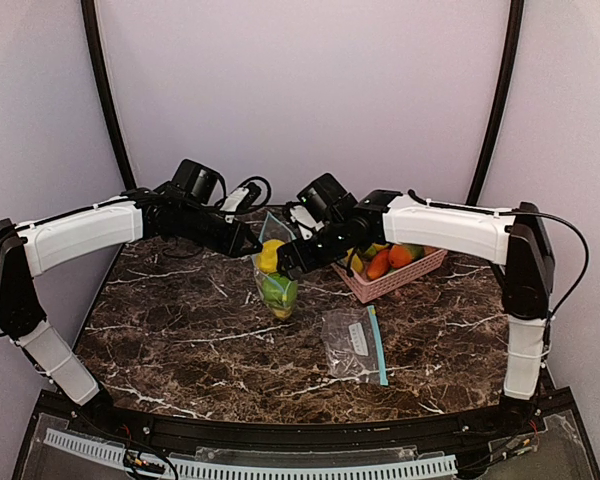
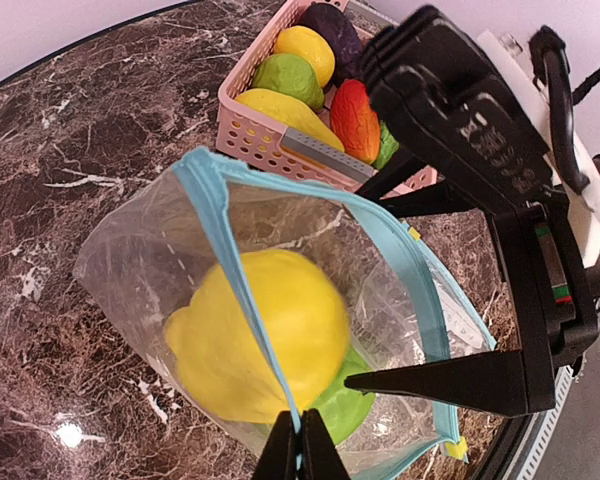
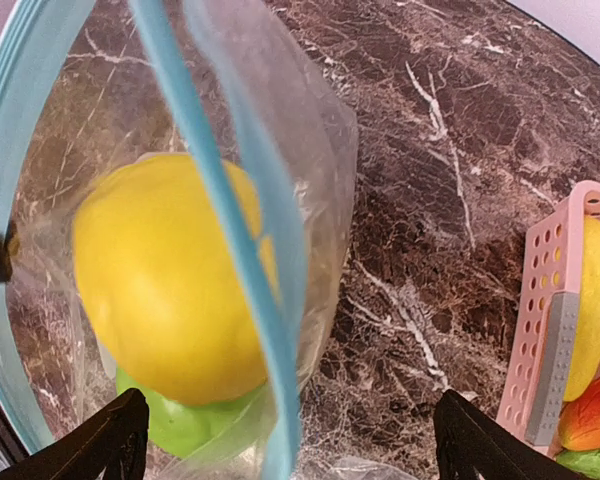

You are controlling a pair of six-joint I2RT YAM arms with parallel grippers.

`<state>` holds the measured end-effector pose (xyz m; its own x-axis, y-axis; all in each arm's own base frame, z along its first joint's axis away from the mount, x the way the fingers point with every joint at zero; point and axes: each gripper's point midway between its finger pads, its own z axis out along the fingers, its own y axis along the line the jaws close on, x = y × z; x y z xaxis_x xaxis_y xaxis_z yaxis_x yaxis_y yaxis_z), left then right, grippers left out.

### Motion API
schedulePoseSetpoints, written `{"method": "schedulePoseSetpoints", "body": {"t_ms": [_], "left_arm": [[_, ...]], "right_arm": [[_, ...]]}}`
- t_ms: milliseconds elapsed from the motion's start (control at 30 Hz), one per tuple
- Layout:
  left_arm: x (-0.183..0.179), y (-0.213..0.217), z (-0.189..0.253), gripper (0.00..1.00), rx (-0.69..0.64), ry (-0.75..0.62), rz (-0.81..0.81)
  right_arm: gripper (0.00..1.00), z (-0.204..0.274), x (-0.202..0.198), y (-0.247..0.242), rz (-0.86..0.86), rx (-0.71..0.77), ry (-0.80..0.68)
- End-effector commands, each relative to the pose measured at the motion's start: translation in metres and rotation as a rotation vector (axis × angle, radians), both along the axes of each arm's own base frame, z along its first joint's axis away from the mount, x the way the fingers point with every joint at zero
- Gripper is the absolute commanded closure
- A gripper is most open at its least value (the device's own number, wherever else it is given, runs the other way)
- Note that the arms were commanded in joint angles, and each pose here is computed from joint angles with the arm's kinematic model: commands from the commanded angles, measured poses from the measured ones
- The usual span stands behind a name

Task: Place the food in the zip-top bag and seal the zipper
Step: Adjust the fake fruit in the zipper food storage bag, then pick up the fake fruit from the bin.

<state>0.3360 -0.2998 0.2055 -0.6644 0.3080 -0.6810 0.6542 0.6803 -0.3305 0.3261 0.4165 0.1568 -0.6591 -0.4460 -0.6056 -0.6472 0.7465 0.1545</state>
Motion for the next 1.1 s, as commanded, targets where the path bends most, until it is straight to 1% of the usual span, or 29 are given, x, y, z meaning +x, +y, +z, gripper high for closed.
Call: {"method": "schedulePoseSetpoints", "body": {"t_ms": [0,133,333,467,600,733,800,900,1067], "left_arm": [[-0.002,-0.002,0.001,0.99,-0.007,0.013,-0.02],[-0.002,-0.001,0.0,0.99,-0.004,0.017,-0.02],[0.001,0.002,0.001,0.99,0.015,0.0,-0.006],[0.003,0.005,0.0,0.99,0.027,-0.008,0.009],[0.006,0.01,0.002,0.99,0.045,-0.03,0.03],[0.007,0.012,0.005,0.99,0.048,-0.041,0.038],[0.007,0.012,0.004,0.99,0.045,-0.038,0.037],[0.007,0.011,0.003,0.99,0.04,-0.032,0.033],[0.006,0.009,0.002,0.99,0.033,-0.023,0.024]], "right_arm": [[0.04,0.019,0.022,0.01,-0.061,0.029,-0.076],[0.04,0.019,0.03,0.022,-0.059,0.053,-0.075],[0.04,0.032,0.028,0.018,-0.06,0.068,-0.081],[0.04,0.055,0.016,0.01,-0.038,0.107,-0.092],[0.04,0.092,-0.002,-0.004,-0.017,0.175,-0.117],[0.04,0.114,-0.012,-0.033,-0.073,0.19,-0.145],[0.04,0.113,-0.011,-0.052,-0.114,0.178,-0.141],[0.06,0.098,-0.001,-0.081,-0.189,0.144,-0.106],[0.17,0.063,0.028,-0.125,-0.267,0.081,-0.04]]}}
